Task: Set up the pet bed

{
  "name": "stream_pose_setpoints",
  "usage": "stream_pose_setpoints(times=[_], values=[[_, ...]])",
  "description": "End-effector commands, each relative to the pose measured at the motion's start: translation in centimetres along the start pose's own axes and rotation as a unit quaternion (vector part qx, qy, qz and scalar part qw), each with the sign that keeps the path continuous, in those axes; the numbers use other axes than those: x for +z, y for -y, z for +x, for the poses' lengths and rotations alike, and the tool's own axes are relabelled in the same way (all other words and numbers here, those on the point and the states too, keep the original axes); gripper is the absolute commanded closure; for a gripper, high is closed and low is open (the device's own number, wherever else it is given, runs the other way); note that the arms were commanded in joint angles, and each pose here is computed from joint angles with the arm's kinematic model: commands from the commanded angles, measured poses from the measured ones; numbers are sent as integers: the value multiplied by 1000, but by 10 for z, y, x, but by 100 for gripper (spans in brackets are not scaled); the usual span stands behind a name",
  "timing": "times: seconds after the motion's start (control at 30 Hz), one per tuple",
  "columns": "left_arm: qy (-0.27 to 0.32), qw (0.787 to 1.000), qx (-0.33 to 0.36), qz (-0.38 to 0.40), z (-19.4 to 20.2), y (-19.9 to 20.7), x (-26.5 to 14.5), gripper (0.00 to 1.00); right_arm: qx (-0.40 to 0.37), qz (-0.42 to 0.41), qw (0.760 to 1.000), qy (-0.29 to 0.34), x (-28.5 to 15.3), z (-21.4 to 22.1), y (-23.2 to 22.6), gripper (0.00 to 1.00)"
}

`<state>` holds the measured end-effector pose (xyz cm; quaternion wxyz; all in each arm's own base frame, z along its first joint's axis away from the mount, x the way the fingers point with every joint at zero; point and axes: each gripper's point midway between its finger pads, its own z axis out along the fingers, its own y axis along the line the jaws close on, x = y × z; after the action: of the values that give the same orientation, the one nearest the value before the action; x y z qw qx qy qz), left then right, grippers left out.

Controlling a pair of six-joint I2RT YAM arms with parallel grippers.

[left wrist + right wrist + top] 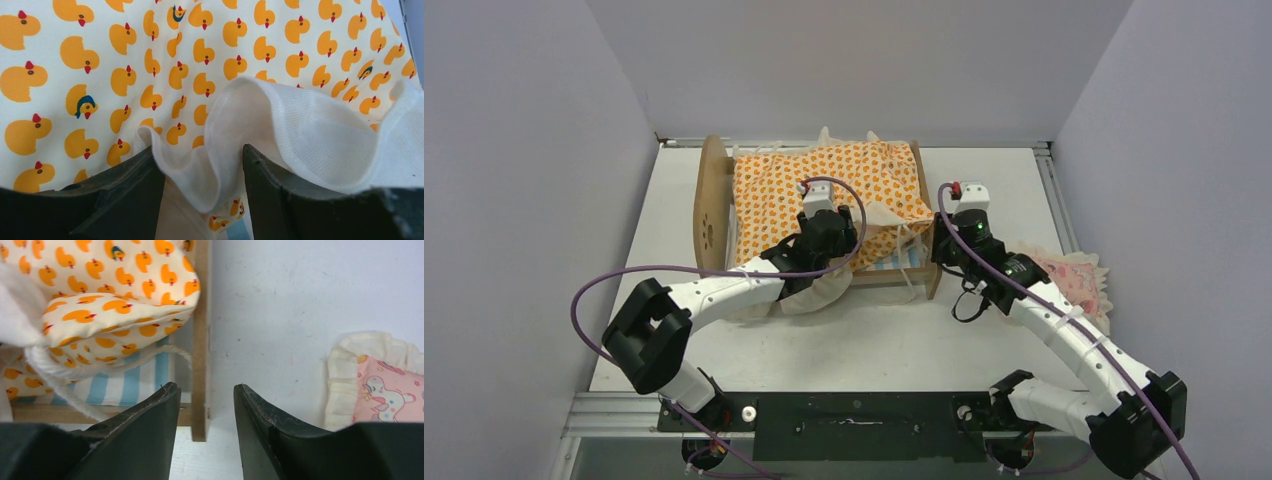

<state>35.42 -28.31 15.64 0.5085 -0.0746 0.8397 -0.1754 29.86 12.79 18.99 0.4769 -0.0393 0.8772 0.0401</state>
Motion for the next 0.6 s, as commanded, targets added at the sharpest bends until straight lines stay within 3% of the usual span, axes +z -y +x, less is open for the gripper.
stream_pose_setpoints(times=[0.0,0.3,0.57], values=[[2,999,12,47,-24,25,-18,45,27,-13,999,-17,-7,7,14,55],[-43,992,104,53,-26,35,-55,41,40,-60,997,-30,6,38,1,57],[-56,991,116,32,-19,28,-46,39,19,-109,994,-14,8,9,-22,59]])
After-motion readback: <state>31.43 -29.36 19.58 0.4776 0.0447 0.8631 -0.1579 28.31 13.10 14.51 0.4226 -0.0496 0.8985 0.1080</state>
